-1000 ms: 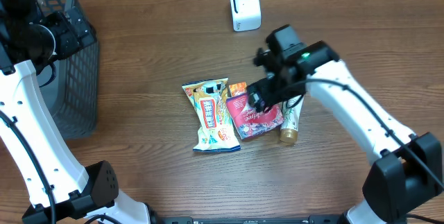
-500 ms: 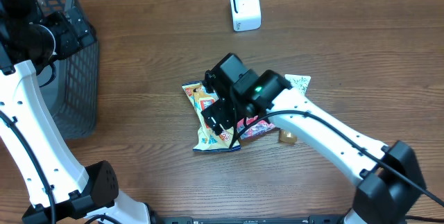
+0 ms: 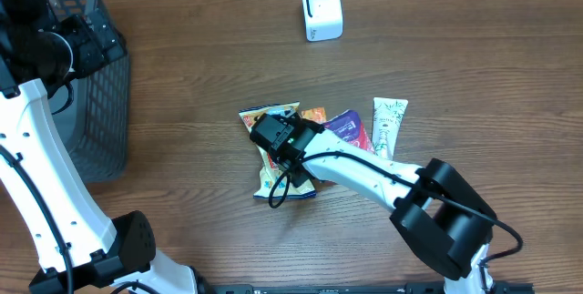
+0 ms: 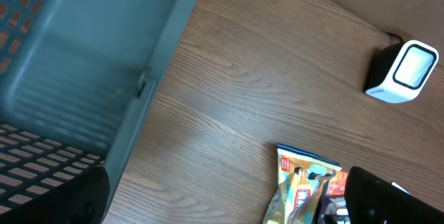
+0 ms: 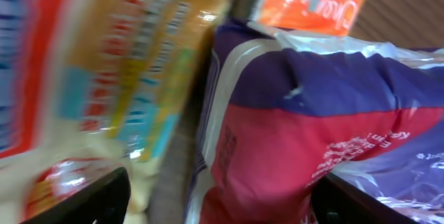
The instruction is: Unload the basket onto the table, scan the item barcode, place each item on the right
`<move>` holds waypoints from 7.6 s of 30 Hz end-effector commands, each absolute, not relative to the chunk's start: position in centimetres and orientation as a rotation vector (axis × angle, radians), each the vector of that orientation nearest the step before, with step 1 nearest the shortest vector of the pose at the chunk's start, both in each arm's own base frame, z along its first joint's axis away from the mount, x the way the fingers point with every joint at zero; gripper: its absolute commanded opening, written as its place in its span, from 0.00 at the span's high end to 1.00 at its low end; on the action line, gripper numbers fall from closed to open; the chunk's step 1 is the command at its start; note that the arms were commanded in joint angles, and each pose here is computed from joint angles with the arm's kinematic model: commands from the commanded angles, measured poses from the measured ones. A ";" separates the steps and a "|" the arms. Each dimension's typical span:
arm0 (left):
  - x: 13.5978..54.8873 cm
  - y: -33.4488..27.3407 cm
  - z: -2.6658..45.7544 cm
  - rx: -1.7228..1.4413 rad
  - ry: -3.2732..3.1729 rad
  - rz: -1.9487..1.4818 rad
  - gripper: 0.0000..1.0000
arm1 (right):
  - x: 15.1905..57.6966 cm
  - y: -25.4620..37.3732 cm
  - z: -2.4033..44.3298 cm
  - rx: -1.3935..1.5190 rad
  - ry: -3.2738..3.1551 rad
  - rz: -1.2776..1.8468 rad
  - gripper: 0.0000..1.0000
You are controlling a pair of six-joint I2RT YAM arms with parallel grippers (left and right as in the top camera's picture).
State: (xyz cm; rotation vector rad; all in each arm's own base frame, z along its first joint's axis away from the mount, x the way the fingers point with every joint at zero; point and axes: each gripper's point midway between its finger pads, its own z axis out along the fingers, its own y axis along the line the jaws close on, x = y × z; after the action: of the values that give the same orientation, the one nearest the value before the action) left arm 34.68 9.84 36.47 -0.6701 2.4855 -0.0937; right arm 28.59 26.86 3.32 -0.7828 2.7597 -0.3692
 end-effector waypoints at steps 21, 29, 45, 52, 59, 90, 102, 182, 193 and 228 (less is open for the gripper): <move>34.2 10.2 36.8 -0.663 2.478 -0.076 0.00 | 29.5 26.0 3.2 -0.530 2.772 -0.428 0.96; 34.2 10.1 36.8 -0.662 2.478 -0.076 0.00 | 31.6 29.0 13.0 -0.455 2.740 -0.002 0.96; 34.2 10.1 36.8 -0.662 2.478 -0.076 0.00 | 28.0 31.0 19.1 -0.580 2.701 1.571 0.96; 34.2 10.1 36.8 -0.662 2.478 -0.076 0.00 | 27.9 26.6 12.7 -0.180 2.875 1.613 0.84; 34.2 10.1 36.8 -0.662 2.478 -0.076 0.00 | 30.1 19.7 8.3 0.147 3.018 1.228 0.68; 34.2 10.1 36.8 -0.662 2.478 -0.076 0.00 | 29.4 12.0 8.6 0.129 3.199 0.773 0.00; 34.2 10.1 36.8 -0.662 2.478 -0.076 0.00 | 32.0 12.3 7.9 0.139 3.085 0.776 0.00; 34.2 10.1 36.8 -0.662 2.478 -0.076 0.00 | 30.8 17.8 7.7 0.148 3.120 0.693 0.45; 34.2 10.1 36.8 -0.662 2.478 -0.076 0.00 | 27.1 17.9 2.3 0.209 3.188 0.682 0.12; 34.2 10.1 36.8 -0.662 2.478 -0.076 0.00 | 32.2 -4.8 19.5 1.112 2.397 -0.897 0.96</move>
State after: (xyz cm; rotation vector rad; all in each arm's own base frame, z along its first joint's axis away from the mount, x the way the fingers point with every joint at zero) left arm 34.69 9.82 36.47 -0.6697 2.4857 -0.0938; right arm 32.00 -1.38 18.65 0.9476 2.6169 -0.7871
